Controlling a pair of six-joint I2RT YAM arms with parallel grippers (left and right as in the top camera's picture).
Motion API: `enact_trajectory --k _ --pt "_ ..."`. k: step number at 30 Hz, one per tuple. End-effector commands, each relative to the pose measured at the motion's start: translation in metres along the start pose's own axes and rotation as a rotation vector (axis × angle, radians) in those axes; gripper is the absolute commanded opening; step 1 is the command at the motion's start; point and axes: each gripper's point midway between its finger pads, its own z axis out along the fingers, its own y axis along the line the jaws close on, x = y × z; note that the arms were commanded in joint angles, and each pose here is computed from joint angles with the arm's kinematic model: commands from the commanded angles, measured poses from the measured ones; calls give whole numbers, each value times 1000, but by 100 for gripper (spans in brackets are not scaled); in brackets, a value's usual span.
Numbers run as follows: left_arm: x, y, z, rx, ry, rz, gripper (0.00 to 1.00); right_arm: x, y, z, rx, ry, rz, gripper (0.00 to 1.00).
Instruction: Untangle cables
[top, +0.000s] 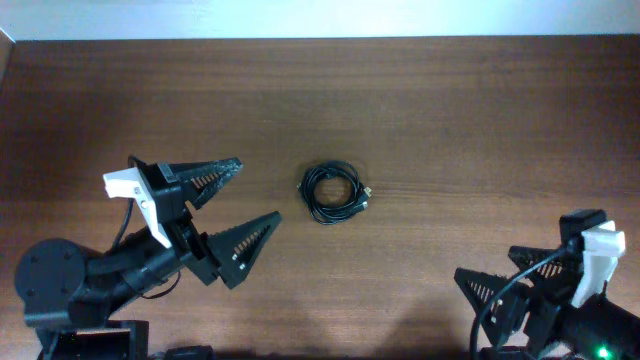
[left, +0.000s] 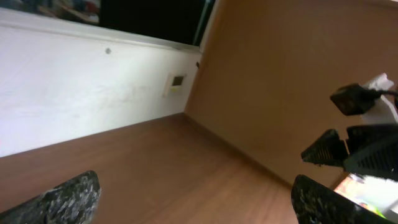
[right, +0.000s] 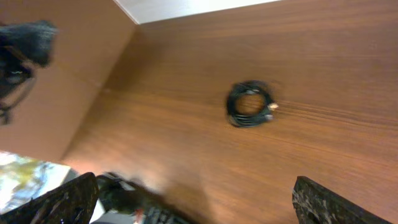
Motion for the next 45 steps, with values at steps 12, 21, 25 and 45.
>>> enact_trajectory --k 12,21,25,45 --pt "0 60 -14 -374 -47 -113 99 -8 22 -7 -98 -24 -42 99" --pt "66 100 -73 -826 172 -309 99 -27 -11 -7 104 -103 -99 99" --pt "97 90 -78 -821 276 -412 99 -23 -34 9 168 -48 -56 99" --pt "77 46 -39 -462 245 -414 99 35 -149 334 -79 561 -239 100"
